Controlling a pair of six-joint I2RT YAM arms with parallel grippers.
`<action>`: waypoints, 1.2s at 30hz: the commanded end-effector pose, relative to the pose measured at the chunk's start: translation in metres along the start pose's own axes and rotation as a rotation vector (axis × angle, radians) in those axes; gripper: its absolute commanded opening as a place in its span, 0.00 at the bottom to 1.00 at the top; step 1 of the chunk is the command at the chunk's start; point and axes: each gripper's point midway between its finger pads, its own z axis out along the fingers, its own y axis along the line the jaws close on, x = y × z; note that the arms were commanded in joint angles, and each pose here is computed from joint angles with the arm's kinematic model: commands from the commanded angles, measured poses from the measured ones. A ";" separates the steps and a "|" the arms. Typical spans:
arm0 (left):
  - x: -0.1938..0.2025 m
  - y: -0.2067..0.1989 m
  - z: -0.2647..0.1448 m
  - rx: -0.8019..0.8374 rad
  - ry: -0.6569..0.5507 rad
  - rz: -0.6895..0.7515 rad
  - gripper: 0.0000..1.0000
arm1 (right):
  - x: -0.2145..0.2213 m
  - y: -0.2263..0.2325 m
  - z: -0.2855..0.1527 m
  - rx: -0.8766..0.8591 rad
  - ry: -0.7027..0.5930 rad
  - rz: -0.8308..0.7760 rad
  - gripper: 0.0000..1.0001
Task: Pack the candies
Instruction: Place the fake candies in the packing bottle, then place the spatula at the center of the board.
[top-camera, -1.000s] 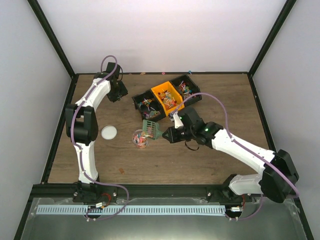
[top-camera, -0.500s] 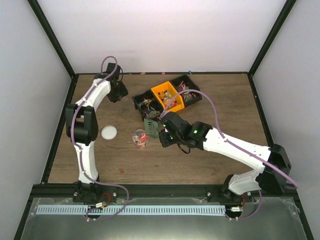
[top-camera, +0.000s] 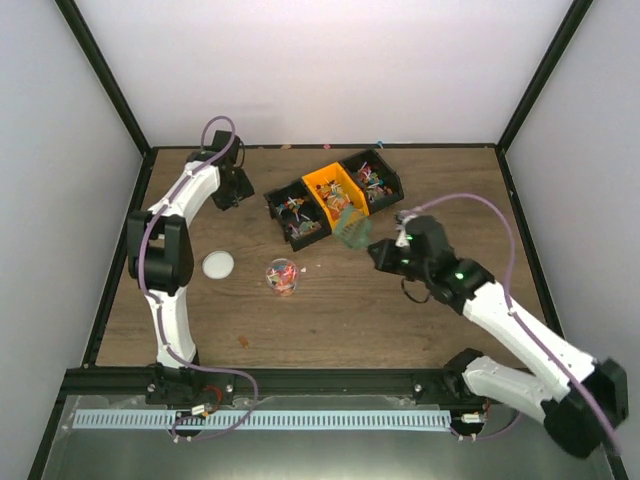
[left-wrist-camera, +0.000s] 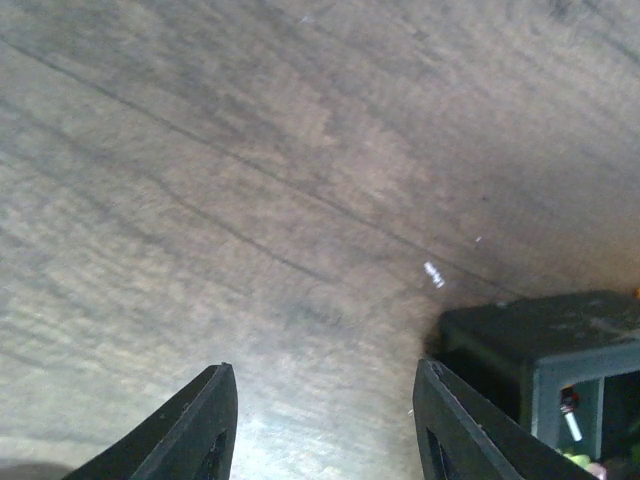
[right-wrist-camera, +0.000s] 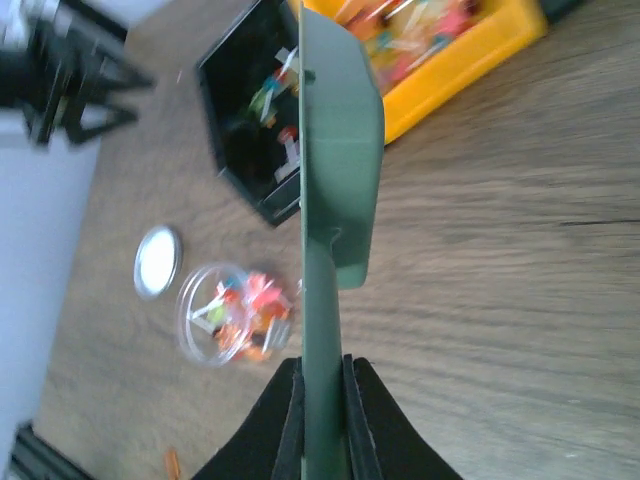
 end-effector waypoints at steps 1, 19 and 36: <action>0.004 0.011 -0.020 -0.030 -0.049 0.052 0.51 | -0.021 -0.021 -0.017 -0.197 -0.094 0.245 0.01; 0.089 -0.014 -0.036 0.177 0.092 -0.126 0.54 | 0.004 -0.175 0.006 0.039 -0.232 0.773 0.11; 0.118 -0.066 -0.007 0.147 0.156 -0.059 0.54 | 0.025 -0.215 -0.003 0.353 -0.151 0.639 0.65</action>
